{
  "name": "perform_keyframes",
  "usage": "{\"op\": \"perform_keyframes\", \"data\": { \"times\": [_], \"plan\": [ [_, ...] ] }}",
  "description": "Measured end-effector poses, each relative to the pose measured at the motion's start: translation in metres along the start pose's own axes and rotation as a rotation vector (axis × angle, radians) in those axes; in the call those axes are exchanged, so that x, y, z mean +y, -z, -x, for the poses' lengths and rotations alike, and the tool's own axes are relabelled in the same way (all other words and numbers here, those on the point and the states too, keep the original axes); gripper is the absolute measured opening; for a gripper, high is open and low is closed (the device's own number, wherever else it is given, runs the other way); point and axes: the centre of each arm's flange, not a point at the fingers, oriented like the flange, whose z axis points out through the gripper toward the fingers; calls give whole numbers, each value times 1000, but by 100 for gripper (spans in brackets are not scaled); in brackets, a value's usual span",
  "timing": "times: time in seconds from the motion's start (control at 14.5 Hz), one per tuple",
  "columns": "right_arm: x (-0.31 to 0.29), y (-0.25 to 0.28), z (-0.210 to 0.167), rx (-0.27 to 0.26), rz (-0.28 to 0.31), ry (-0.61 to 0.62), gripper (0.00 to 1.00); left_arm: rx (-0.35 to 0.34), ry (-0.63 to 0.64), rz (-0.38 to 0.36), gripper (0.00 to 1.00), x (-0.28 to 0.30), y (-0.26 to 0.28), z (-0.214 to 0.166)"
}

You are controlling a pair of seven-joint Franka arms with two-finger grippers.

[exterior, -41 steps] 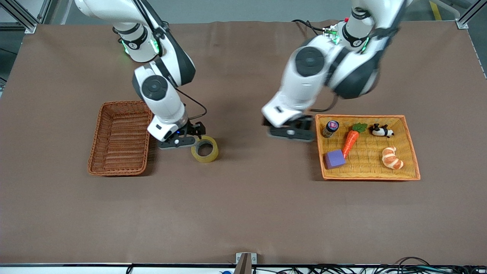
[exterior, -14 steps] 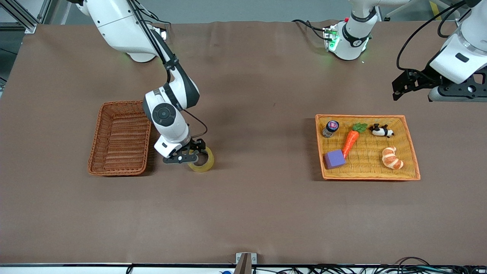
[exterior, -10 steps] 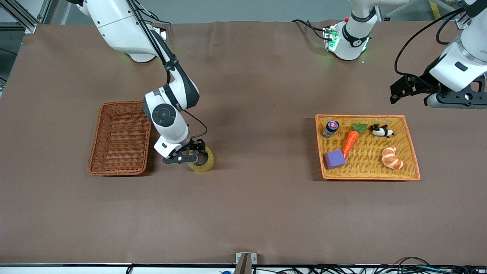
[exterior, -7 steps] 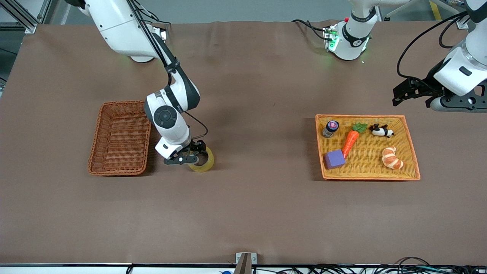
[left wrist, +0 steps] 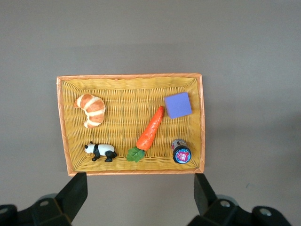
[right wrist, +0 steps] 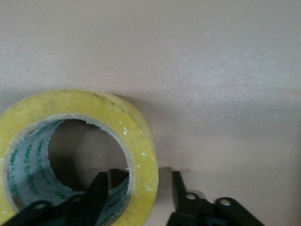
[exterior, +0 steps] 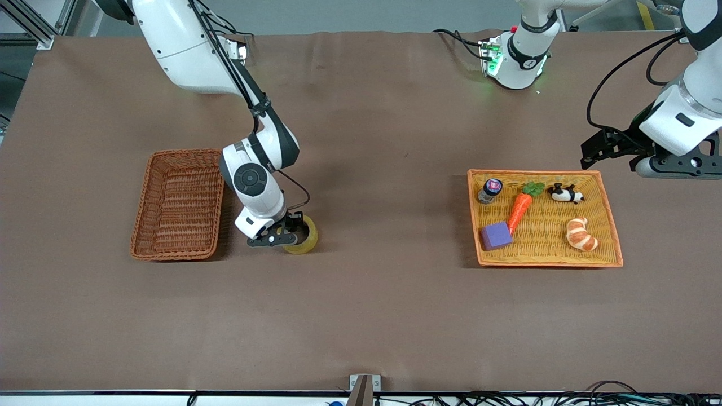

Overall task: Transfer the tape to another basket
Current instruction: 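Carry the tape roll with the right gripper over the empty basket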

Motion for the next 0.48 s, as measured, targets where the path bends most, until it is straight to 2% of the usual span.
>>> {"op": "perform_keyframes", "data": {
  "times": [0.21, 0.48],
  "plan": [
    [2, 2, -3, 2, -1, -5, 24, 0, 9, 0, 100, 0, -1, -1],
    [9, 14, -11, -44, 18, -27, 22, 2, 10, 0, 100, 1, -1, -1]
  ]
}}
